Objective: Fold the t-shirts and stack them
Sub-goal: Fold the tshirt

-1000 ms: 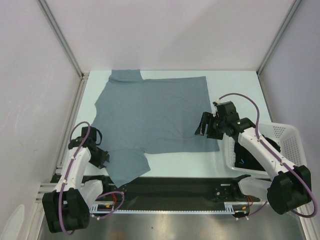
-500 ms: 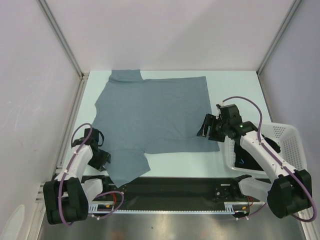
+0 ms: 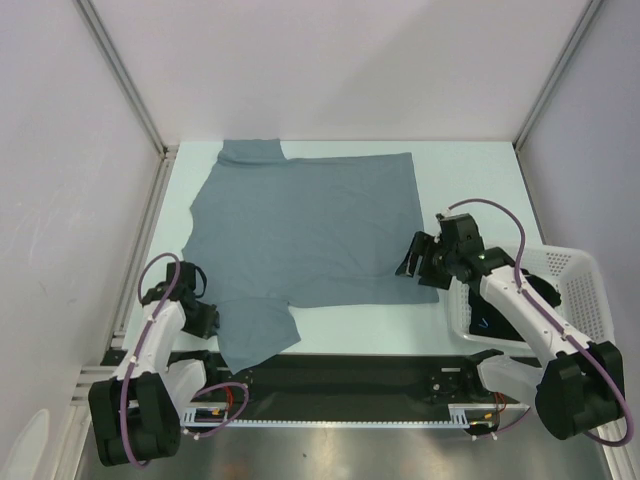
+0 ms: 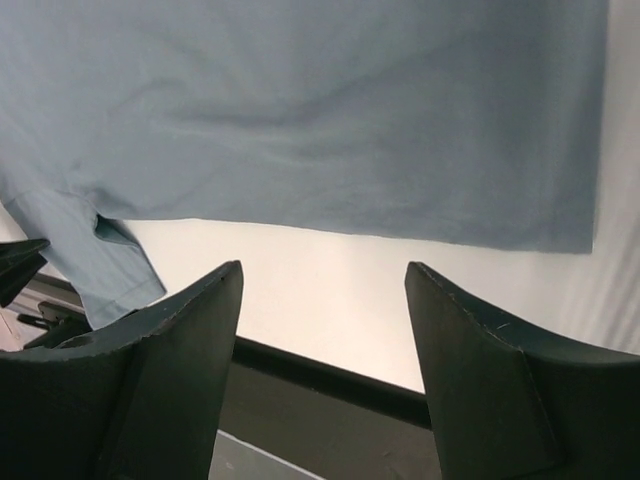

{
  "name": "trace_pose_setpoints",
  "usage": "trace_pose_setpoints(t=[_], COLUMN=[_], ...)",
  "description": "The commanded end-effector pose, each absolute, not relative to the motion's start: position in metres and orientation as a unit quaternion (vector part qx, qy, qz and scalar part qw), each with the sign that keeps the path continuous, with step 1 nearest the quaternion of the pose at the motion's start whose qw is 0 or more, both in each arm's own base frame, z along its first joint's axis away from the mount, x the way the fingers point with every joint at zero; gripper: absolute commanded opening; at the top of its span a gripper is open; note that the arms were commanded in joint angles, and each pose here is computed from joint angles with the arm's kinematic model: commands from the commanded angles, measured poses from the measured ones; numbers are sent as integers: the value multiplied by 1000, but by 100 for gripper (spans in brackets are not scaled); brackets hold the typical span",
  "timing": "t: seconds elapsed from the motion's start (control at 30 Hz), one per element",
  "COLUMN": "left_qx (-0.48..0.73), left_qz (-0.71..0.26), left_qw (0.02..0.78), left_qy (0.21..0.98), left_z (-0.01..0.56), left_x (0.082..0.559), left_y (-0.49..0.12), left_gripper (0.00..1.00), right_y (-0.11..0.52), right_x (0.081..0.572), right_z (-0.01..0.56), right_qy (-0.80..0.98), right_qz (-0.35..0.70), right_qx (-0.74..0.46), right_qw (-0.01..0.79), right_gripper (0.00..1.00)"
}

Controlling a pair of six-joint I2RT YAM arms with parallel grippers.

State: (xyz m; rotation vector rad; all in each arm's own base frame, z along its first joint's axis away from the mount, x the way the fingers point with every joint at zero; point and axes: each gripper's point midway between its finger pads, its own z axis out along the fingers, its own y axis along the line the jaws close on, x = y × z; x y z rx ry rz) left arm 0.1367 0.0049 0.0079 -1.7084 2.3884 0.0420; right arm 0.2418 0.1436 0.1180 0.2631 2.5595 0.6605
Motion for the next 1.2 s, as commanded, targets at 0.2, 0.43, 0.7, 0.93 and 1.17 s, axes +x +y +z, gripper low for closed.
trace_pose_setpoints(t=[0.2,0.43,0.7,0.93,1.17], left_qx=[-633,-642,-653,-654,-651], left_qz=[39,27,29,32,32], left_qw=[128,152,205,206,205], left_qy=[762,751,728,728,730], left_z=[16,26,48,51,50], left_x=[131,132,133,133,134], left_y=[17,18,30,31,31], left_gripper=[0,0,0,0,0], right_y=[124,100,75,55,41], right_x=[224,215,213,217,208], right_z=[72,49,39,25,19], right_qy=[946,938,923,921,919], right_qz=[164,70,-38,-107,-110], right_qx=[199,271,296,278,297], right_qw=[195,204,242,249,235], right_gripper=[63,51,52,52,54])
